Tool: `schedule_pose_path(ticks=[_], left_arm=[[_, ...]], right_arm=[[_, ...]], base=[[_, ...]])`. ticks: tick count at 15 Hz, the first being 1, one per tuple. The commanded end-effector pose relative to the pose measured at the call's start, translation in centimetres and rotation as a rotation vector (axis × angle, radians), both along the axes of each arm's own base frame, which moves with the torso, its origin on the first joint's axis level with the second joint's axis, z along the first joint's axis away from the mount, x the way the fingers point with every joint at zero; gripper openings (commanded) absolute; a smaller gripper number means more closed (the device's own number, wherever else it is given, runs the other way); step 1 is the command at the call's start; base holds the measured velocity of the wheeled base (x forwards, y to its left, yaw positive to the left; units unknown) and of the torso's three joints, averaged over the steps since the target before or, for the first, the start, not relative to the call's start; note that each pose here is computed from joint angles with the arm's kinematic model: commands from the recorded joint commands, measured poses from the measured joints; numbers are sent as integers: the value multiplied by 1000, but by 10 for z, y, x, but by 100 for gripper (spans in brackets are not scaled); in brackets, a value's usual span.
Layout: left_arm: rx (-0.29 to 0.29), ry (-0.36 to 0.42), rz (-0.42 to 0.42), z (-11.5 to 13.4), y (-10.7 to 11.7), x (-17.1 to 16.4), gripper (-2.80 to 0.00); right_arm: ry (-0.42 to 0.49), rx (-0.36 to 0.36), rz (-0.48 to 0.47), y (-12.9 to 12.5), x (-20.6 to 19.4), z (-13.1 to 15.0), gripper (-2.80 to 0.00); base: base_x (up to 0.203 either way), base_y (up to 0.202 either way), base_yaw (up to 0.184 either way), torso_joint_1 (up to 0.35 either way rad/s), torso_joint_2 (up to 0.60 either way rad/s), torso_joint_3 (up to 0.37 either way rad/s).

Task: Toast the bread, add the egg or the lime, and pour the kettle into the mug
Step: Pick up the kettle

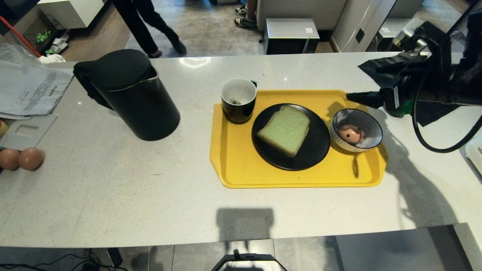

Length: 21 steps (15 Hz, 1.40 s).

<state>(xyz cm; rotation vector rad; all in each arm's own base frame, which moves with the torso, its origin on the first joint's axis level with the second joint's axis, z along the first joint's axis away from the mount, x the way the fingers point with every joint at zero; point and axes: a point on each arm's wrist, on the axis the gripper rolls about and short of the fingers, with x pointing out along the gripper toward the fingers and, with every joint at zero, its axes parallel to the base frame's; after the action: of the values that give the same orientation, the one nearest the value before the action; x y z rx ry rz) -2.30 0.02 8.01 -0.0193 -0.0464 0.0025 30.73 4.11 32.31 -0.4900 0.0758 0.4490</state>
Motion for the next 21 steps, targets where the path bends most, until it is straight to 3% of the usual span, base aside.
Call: schedule_pose_path(ticks=[1, 6, 7, 12, 17, 21], left_arm=[[-1, 16, 0, -5, 0, 1, -280], [0, 16, 1, -5, 0, 1, -280], [-1, 16, 0, -5, 0, 1, -280], [0, 16, 2, -5, 0, 1, -280], [1, 16, 0, -5, 0, 1, -280], [-1, 16, 0, -5, 0, 1, -280]], right_arm=[[-63, 74, -4, -2, -17, 20, 0], [-56, 252, -20, -5, -46, 38, 0], [-54, 269, -23, -6, -50, 39, -280], [-73, 292, -47, -12, -63, 46, -280], [-91, 382, -72, -19, -82, 59, -280], [-121, 387, -148, -37, -114, 61, -280]], base=[[0, 0, 0, 0, 0, 0], [0, 0, 0, 0, 0, 0], [0, 0, 0, 0, 0, 0], [0, 0, 0, 0, 0, 0], [0, 0, 0, 0, 0, 0], [0, 0, 0, 0, 0, 0]])
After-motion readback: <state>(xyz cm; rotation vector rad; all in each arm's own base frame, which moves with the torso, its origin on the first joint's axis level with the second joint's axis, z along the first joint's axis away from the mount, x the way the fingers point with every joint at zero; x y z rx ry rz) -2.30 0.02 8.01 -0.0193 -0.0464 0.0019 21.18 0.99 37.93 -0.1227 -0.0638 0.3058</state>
